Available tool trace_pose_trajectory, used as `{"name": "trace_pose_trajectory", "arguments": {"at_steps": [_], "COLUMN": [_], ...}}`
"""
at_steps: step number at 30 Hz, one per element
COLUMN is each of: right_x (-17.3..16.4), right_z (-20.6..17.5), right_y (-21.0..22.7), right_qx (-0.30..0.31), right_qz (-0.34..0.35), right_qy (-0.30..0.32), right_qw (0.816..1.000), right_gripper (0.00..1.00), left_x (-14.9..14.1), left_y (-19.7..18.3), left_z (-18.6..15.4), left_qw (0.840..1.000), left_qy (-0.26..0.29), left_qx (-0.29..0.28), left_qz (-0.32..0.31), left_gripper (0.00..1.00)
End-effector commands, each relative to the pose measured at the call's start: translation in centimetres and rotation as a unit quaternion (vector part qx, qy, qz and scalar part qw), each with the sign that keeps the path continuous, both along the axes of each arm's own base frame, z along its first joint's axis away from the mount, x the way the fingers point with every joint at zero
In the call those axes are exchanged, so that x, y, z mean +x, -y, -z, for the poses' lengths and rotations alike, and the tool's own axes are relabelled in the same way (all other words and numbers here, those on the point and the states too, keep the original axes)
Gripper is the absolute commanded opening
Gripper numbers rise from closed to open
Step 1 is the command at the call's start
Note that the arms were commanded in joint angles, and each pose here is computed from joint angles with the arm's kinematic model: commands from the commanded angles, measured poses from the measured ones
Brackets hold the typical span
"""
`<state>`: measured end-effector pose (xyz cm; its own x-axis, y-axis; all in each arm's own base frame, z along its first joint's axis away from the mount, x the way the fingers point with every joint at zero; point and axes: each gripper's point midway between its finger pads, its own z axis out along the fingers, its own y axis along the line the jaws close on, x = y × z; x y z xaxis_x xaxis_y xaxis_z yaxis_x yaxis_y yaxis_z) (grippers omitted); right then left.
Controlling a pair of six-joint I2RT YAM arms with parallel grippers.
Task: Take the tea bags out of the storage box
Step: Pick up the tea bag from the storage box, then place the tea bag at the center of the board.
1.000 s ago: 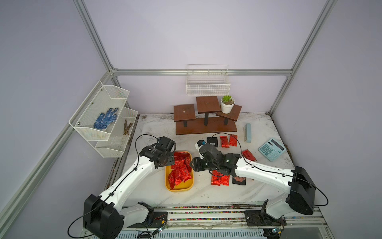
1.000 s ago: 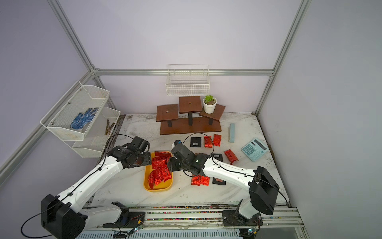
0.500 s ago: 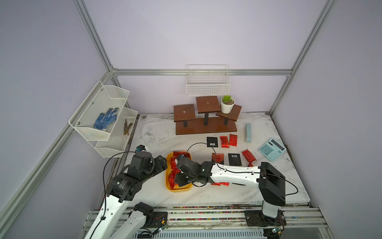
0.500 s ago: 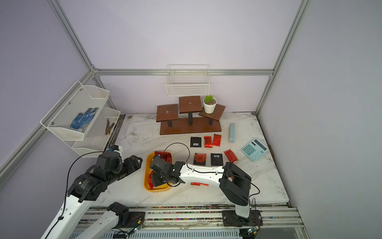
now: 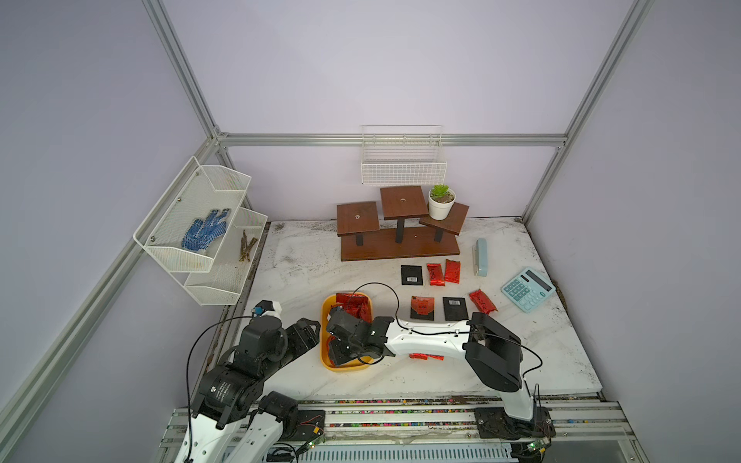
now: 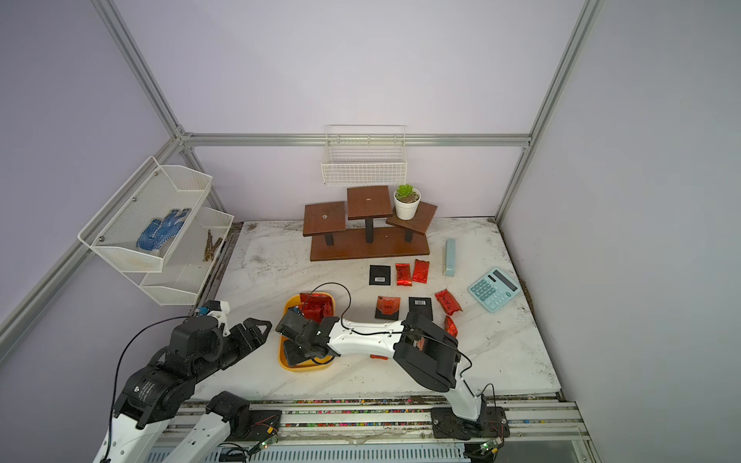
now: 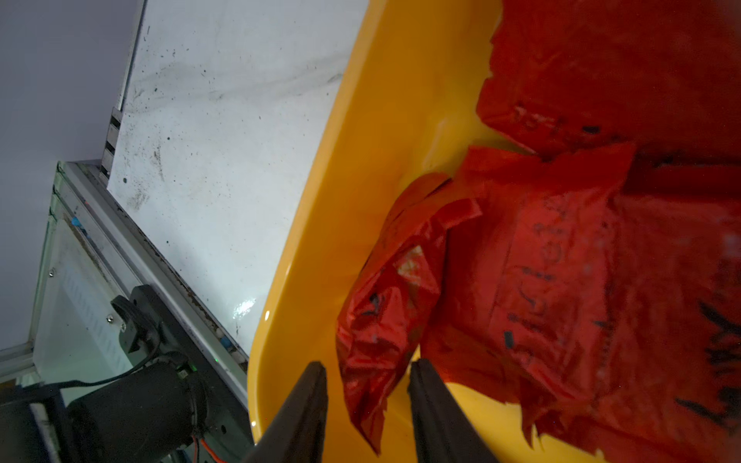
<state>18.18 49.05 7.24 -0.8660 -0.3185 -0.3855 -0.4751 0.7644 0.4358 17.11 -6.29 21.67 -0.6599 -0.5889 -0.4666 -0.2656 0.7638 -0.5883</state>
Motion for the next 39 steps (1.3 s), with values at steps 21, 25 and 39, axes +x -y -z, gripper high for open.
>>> {"name": "trace_pose_trajectory", "arguments": {"at_steps": [21, 25, 39], "right_x": [2.2, 4.5, 17.0], "right_z": [-11.7, -13.8, -9.5], "right_y": [4.5, 8.0, 16.3], "right_qx": [0.133, 0.162, 0.118], "right_qz": [0.036, 0.066, 0.143], "right_qy": [0.037, 0.042, 0.042], "right_qw": [0.990, 0.984, 0.982], "right_gripper": [0.00, 0.00, 0.00], "left_x": [2.2, 3.6, 4.1], "left_y": [2.5, 4.3, 10.0], "left_z": [-0.7, 0.5, 4.7], "left_qw": [0.999, 0.996, 0.986], "left_qy": [0.003, -0.012, -0.045], "left_qx": [-0.030, -0.059, -0.109], "left_qz": [0.040, 0.065, 0.115], "left_gripper": [0.77, 0.76, 0.73]}}
